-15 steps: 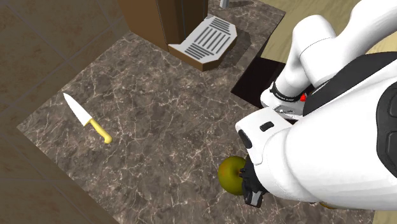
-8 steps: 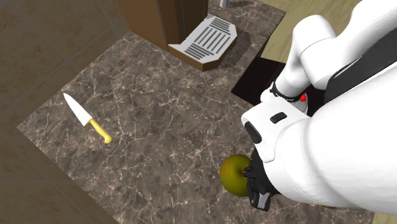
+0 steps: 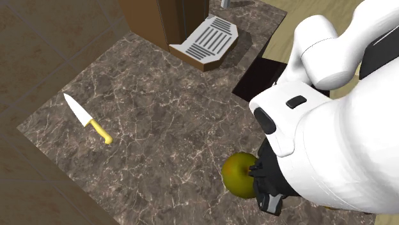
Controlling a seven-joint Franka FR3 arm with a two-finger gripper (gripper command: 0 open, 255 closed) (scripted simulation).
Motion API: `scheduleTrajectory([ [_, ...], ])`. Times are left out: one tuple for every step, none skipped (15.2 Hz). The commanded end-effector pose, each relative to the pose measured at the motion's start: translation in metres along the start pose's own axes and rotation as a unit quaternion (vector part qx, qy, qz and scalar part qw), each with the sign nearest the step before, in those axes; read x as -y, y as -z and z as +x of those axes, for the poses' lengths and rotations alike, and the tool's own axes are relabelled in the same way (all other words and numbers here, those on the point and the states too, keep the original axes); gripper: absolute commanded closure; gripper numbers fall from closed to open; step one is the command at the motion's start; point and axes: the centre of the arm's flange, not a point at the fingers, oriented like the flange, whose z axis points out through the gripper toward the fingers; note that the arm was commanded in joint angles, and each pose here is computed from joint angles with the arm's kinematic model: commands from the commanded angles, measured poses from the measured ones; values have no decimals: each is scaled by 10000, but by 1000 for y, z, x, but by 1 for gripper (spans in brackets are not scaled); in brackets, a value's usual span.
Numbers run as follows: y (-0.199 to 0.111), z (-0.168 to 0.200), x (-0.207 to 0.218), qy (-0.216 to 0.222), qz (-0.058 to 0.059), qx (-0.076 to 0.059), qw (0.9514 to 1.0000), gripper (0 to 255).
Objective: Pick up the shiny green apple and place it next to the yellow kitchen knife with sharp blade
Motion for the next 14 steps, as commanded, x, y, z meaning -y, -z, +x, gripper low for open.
scheduleTrajectory([
  [11, 0, 0, 0, 0, 0, 10000, 255],
  [17, 0, 0, 0, 0, 0, 10000, 255],
  [21, 1, 0, 0, 0, 0, 10000, 255],
  [22, -13, -2, 0, 0, 0, 10000, 255],
  [23, -26, -3, 0, 0, 0, 10000, 255],
  [24, -39, -5, 0, 0, 0, 10000, 255],
  [25, -52, -6, 0, 0, 0, 10000, 255],
  [26, -65, -8, 0, 0, 0, 10000, 255],
  [27, -78, -9, 0, 0, 0, 10000, 255],
  [28, -91, -11, 0, 0, 0, 10000, 255],
  [30, -104, -12, 0, 0, 0, 10000, 255],
  [31, -117, -14, 0, 0, 0, 10000, 255],
  [32, -130, -15, 0, 0, 0, 10000, 255],
  [33, -143, -17, 0, 0, 0, 10000, 255],
])
